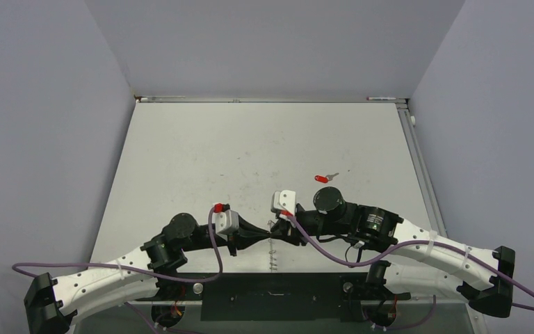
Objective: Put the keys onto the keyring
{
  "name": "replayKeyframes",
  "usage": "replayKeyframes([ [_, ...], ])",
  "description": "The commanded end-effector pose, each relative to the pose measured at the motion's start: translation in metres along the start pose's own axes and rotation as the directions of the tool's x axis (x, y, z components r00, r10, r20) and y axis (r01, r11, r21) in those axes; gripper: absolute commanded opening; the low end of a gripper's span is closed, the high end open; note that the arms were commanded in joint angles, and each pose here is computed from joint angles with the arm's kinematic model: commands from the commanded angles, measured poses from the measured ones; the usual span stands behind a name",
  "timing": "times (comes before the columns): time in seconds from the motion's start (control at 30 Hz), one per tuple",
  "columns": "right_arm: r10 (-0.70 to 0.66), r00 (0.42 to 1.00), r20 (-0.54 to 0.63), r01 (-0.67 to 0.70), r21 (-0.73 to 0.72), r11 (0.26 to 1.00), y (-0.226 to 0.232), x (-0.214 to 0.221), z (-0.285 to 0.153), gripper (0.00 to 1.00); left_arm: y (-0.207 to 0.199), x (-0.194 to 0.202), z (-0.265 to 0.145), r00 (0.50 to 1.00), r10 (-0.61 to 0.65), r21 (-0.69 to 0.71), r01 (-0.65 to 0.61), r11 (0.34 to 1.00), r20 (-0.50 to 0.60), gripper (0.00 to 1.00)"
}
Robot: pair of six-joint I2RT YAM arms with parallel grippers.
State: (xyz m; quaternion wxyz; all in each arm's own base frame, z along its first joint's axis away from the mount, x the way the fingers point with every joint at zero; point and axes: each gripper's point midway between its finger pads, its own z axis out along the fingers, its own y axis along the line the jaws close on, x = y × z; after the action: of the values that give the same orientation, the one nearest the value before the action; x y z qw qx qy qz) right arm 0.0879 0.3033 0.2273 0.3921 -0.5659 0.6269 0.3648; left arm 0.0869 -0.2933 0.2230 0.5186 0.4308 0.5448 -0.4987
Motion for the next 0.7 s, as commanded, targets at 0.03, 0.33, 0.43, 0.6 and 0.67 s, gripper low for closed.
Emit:
replayKeyframes([
  [0.03, -0.037, 0.988, 0.153, 0.026, 0.072, 0.997, -0.01, -0.046, -0.011, 0.41, -0.007, -0.036, 0.0, 0.986, 0.037, 0.017, -0.04, 0.999, 0.163, 0.0],
  [0.33, -0.04, 0.903, 0.429, -0.102, 0.303, 0.947, -0.043, -0.093, -0.055, 0.61, -0.012, -0.062, -0.008, 0.94, 0.012, 0.03, -0.023, 0.999, 0.341, 0.0],
  [0.43, -0.039, 0.856, 0.515, -0.172, 0.356, 0.919, -0.054, -0.102, -0.07, 0.6, -0.012, -0.072, -0.012, 0.912, 0.0, 0.028, -0.013, 1.0, 0.41, 0.0],
  [0.6, -0.028, 0.824, 0.566, -0.257, 0.417, 0.872, -0.069, -0.101, -0.08, 0.58, -0.007, -0.091, -0.023, 0.851, -0.045, 0.008, 0.048, 0.999, 0.523, 0.0],
  [0.67, -0.026, 0.816, 0.578, -0.283, 0.438, 0.853, -0.075, -0.1, -0.082, 0.57, 0.001, -0.099, -0.026, 0.823, -0.092, -0.01, 0.118, 0.993, 0.561, 0.0],
])
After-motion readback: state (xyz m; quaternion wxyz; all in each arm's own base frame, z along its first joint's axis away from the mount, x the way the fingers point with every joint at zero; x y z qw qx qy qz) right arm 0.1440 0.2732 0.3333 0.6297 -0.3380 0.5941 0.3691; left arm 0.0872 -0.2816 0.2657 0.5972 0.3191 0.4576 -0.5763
